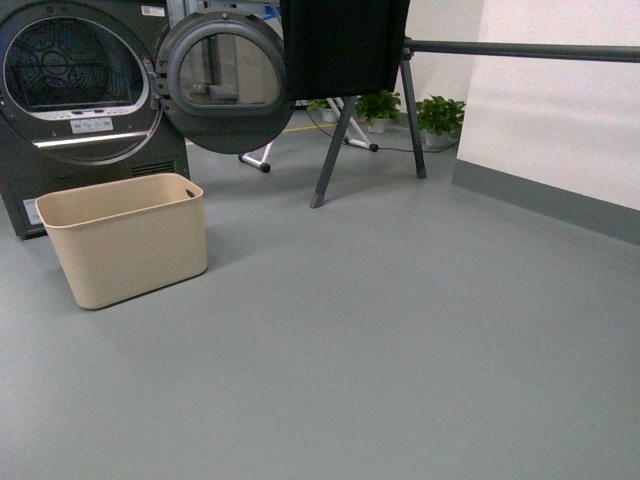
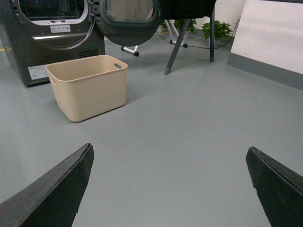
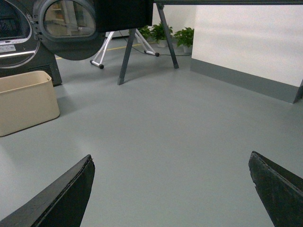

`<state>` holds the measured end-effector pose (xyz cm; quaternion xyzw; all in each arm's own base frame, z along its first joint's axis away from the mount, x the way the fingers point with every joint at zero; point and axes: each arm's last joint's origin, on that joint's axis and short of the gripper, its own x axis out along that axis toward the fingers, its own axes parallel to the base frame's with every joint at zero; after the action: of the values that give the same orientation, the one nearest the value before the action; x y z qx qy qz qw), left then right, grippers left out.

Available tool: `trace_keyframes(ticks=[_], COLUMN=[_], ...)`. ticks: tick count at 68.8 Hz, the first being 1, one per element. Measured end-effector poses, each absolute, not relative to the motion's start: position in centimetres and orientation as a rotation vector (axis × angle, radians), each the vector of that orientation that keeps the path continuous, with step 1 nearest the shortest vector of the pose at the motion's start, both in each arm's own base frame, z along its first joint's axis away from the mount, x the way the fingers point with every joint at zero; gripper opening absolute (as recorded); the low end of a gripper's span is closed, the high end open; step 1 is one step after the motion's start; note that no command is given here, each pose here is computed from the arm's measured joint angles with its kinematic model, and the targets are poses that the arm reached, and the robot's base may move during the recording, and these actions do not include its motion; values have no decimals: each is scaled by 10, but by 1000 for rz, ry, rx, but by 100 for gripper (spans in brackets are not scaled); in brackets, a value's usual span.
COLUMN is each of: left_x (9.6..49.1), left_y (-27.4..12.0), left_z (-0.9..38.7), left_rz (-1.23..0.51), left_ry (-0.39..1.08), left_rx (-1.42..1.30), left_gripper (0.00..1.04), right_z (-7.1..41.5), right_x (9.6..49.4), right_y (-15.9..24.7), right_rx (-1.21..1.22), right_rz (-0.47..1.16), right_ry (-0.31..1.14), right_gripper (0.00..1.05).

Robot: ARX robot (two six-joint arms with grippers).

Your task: Move hamper under clothes hanger

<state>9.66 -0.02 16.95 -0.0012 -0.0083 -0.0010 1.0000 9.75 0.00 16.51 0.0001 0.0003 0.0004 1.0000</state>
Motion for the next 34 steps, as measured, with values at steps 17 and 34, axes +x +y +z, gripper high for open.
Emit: trace_keyframes(ticks=[17, 34], left_x=[97, 97], left_y=[0, 0], left_z=[170, 170], left_rz=[-2, -2], left_ry=[-17, -16], left_rx=[-2, -2], left_gripper=[98, 98], right_z=[165, 165], right_x=[98, 98], right_y=[0, 0], right_rx=[0, 0], right_rz=[1, 1], right_ry=[1, 1], right_gripper=[97, 97])
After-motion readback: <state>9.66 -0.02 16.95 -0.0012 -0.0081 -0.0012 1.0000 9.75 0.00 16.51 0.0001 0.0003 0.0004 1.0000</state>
